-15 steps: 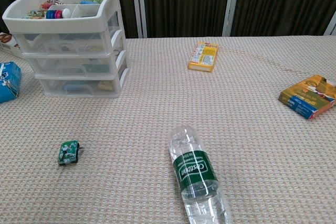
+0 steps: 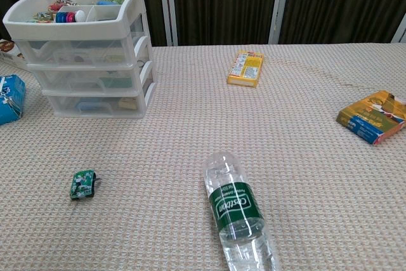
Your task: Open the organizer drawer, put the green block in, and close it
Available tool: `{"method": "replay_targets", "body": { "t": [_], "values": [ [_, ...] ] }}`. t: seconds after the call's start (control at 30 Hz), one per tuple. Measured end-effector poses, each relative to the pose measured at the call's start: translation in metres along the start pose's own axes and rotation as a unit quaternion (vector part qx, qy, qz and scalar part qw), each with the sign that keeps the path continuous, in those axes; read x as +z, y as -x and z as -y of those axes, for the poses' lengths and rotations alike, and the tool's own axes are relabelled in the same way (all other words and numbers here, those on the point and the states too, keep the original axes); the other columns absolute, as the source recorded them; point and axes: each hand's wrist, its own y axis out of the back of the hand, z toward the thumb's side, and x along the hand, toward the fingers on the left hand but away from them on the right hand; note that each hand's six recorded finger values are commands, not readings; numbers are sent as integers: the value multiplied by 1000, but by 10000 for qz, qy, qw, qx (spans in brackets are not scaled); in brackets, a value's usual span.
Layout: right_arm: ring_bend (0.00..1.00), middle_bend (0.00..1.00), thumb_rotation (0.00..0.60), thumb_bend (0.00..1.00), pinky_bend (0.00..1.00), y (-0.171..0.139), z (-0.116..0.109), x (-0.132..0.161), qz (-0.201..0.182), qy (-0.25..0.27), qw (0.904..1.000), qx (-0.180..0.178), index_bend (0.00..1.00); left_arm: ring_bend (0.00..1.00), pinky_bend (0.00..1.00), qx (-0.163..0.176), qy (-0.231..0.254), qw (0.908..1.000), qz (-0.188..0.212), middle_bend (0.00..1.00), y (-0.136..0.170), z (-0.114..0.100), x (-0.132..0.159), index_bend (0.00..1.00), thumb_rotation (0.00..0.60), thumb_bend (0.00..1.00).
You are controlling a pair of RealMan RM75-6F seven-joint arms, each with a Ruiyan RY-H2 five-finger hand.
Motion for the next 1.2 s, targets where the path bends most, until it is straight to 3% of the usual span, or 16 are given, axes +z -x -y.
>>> {"method": "replay_targets", "body": {
  "t": [0.4,0.5,0.53,0.57,0.67,0.77,0.87,1.2],
  "values": [
    [0,0,600,0,0,-2,-1,-2,4,5,10000,-14,37,0,0,29,-143,9999,9,0,1,0,3,3,600,110],
    [0,0,600,0,0,-2,-1,-2,6,14,10000,-7,40,24,60,31,-60,10000,-9,16,-2,0,4,1,600,335],
    [0,0,600,0,0,-2,-1,-1,7,15,10000,-4,42,85,133,13,39,10000,-17,73,-3,1,6,0,600,457],
    [0,0,600,0,0,-2,0,-1,6,15,10000,0,44,184,224,-2,146,9999,-28,173,-4,1,8,0,600,564],
    [0,0,600,0,0,-1,1,0,2,8,10000,41,48,437,399,-49,724,9973,-89,473,-9,1,17,0,600,736],
    [0,0,600,0,0,-1,1,0,-3,6,10000,51,48,587,480,-132,1535,9879,-167,660,-18,0,29,8,600,793],
    [0,0,600,0,0,-1,1,1,-8,9,10000,67,49,651,516,-253,2238,9740,-236,727,-33,0,42,23,600,800],
    [0,0,600,0,0,1,3,1,-5,22,9999,124,50,679,528,-874,3192,9430,-345,755,-84,13,84,24,600,799]
  ]
}}
